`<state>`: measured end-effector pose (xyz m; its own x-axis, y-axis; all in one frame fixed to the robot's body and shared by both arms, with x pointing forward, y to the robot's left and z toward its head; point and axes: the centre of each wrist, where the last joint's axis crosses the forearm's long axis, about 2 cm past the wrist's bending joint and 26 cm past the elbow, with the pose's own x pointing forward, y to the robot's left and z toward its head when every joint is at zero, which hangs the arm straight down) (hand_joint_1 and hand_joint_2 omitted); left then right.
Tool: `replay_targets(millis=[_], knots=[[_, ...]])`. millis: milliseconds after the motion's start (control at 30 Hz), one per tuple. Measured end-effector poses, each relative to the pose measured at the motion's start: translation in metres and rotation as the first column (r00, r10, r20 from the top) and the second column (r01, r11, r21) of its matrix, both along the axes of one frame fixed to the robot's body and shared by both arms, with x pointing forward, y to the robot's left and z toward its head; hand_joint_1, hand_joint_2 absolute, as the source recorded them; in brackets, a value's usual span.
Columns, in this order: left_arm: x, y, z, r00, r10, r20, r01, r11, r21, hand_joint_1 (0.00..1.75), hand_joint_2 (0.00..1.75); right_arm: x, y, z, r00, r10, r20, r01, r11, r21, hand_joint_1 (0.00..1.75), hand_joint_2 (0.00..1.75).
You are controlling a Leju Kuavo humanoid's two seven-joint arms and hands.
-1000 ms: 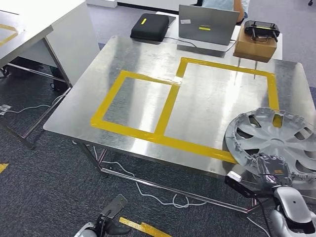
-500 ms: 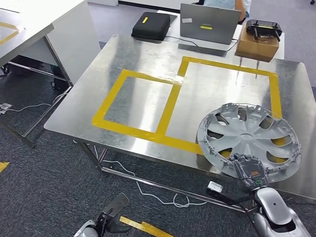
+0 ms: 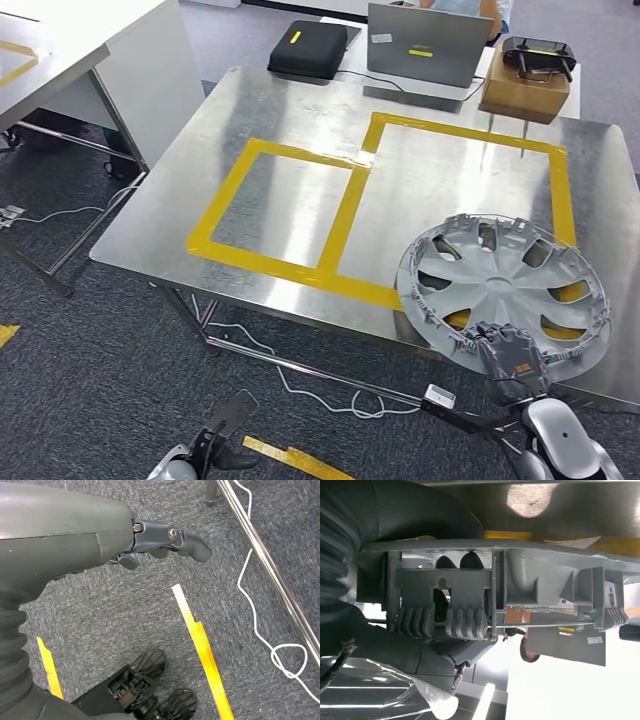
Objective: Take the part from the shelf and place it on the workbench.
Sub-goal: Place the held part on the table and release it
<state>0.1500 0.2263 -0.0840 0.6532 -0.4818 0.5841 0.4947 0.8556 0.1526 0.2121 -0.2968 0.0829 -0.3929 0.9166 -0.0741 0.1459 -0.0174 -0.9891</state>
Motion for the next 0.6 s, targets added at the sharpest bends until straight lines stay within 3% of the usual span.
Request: replay_targets(millis=[233, 367, 600], knots=[[0.0, 0.014, -0.002, 0.998, 0.068, -0.004, -0.068, 0.998, -0.006, 0.0, 1.75, 0.031, -0.007, 0.003, 1.0, -0.02, 0.014, 0.02, 1.0, 0.007, 0.0, 1.75], [-0.002, 0.019, -0.003, 0.996, 0.086, -0.008, -0.086, 0.996, -0.004, 0.0, 0.0, 0.038, -0.008, 0.002, 0.999, -0.04, 0.011, 0.039, 0.999, 0.019, 0.0, 1.75], [-0.01, 0.026, -0.006, 0.992, 0.125, -0.013, -0.125, 0.992, -0.004, 0.0, 0.0, 0.037, -0.014, 0.001, 0.982, -0.136, -0.132, 0.163, 0.96, 0.226, 0.0, 1.75]])
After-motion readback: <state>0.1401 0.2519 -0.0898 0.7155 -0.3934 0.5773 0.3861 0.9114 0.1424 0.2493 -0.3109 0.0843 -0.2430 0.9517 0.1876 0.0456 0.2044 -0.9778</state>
